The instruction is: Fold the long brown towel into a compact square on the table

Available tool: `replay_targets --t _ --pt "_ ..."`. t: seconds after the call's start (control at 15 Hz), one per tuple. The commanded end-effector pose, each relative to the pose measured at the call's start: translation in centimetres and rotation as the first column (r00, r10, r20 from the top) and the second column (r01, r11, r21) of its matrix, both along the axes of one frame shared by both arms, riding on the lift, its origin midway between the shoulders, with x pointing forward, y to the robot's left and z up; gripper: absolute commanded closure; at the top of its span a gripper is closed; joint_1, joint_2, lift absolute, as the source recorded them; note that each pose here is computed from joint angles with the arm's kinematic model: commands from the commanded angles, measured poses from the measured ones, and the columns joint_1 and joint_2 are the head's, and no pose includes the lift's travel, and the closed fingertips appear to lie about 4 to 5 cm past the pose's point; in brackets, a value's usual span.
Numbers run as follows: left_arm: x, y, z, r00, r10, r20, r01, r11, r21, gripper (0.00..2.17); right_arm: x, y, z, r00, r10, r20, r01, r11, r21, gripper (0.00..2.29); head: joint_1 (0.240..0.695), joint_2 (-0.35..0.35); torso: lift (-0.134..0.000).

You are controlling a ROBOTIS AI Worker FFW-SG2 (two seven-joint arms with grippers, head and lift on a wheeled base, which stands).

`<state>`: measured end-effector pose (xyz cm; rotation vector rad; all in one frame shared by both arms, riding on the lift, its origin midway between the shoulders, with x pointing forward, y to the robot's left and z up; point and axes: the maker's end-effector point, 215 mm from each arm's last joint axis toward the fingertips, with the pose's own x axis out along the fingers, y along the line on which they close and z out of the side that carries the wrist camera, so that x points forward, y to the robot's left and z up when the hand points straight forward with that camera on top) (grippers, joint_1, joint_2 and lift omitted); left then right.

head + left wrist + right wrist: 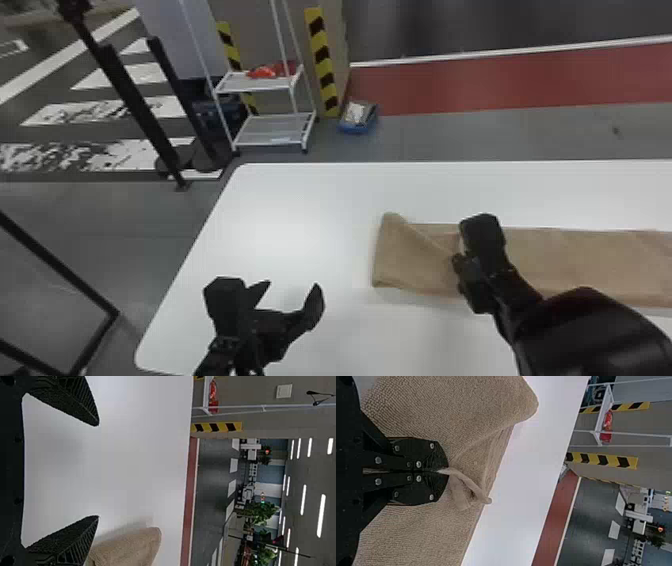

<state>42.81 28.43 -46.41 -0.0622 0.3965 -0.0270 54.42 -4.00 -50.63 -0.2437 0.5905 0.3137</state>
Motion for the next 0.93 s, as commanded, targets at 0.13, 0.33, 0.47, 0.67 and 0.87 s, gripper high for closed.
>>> replay_targets --t 0.13,0.33,0.47,0.67,0.87 --pt "0.2 -0.1 0.7 1.0 -0.001 0.012 0.001 1.0 0.0 0.03 -0.4 0.6 4.5 0.996 -0.004 0.085 0.001 0.999 0.043 1.29 0.695 0.278 -0.057" --pt "0.0 0.1 0.9 1.0 0.003 0.014 -0.003 1.0 0.003 0.03 0.3 -3.9 8.5 0.994 -0.075 0.082 0.068 0.994 0.091 1.29 0.695 0.277 -0.057" --pt "-0.2 0.5 0.7 1.0 0.008 0.01 -0.008 1.0 0.006 0.03 0.8 -9.2 9.7 0.987 -0.156 0.047 0.151 0.983 0.101 1.29 0.695 0.249 -0.057" --pt "-0.4 0.2 0.2 1.0 0.005 0.002 -0.005 1.0 0.0 0.03 0.4 -14.1 6.6 0.973 -0.221 -0.066 0.227 0.969 0.1 1.29 0.695 0.183 -0.057" --pt "0.0 -0.8 0.6 1.0 -0.007 0.01 0.007 1.0 -0.006 0.03 0.3 -14.0 3.9 0.971 -0.217 -0.095 0.225 0.97 0.086 1.29 0.695 0.129 -0.057"
